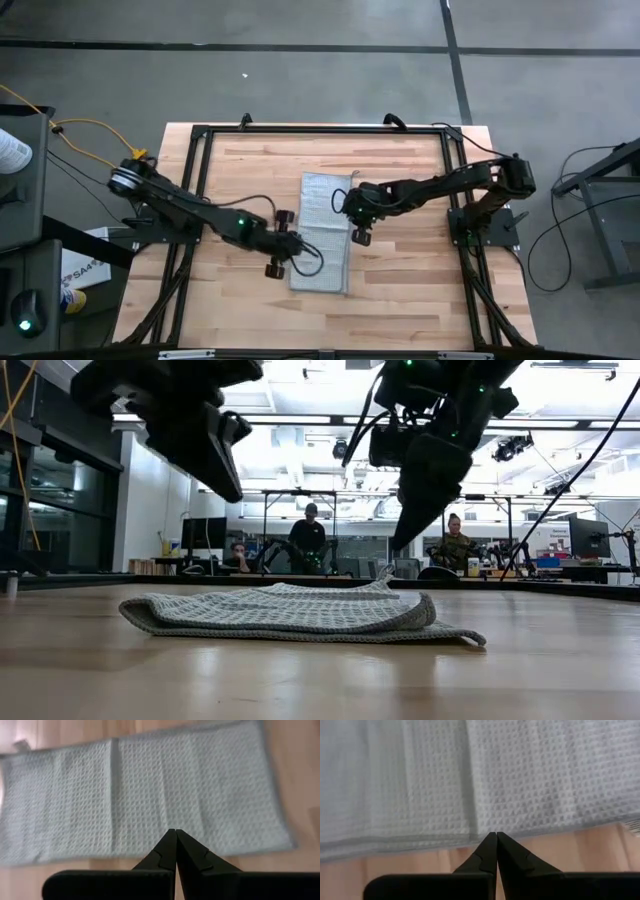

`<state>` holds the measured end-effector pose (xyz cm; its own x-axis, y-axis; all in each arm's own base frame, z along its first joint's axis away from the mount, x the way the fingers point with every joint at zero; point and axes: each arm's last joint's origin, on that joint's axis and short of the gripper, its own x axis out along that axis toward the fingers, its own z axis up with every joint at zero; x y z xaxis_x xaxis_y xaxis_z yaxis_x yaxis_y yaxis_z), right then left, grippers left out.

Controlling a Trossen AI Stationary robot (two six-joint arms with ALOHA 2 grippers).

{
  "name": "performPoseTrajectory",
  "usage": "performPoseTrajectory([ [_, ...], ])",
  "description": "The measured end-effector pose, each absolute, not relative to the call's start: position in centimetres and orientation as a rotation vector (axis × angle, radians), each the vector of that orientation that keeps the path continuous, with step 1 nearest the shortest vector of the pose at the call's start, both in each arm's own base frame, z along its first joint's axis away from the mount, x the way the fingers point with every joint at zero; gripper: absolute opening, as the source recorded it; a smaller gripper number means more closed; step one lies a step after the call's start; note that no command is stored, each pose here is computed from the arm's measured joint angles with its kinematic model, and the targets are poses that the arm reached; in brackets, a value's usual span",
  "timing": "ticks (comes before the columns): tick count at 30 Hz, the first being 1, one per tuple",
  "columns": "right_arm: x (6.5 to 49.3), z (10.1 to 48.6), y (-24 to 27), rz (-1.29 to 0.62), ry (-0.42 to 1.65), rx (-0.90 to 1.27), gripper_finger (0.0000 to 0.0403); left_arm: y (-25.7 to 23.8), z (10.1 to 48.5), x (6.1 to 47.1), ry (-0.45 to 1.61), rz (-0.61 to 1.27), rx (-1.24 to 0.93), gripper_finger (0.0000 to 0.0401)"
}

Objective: Fold microfiber towels
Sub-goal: Fold the grey towel

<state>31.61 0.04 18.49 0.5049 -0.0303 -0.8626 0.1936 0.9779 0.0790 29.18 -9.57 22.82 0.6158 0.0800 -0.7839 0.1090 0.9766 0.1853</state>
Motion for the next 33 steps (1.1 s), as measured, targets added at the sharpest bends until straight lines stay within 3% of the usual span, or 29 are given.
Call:
performPoseTrajectory([
  [10, 31.9, 18.7, 0.2, -0.118, 1.007, 0.178, 0.0002, -5.9, 19.0, 27.1, 0.911, -0.01, 0.272, 0.0002],
  [16, 31.9, 18.7, 1.1, -0.039, 1.008, 0.16, 0.0007, -4.1, 18.3, 27.3, 0.931, -0.001, 0.23, 0.0029],
  [33, 32.6, 17.5, 2.4, -0.116, 0.997, 0.204, 0.014, -2.6, 18.6, 27.9, 0.889, -0.063, 0.205, 0.0115],
])
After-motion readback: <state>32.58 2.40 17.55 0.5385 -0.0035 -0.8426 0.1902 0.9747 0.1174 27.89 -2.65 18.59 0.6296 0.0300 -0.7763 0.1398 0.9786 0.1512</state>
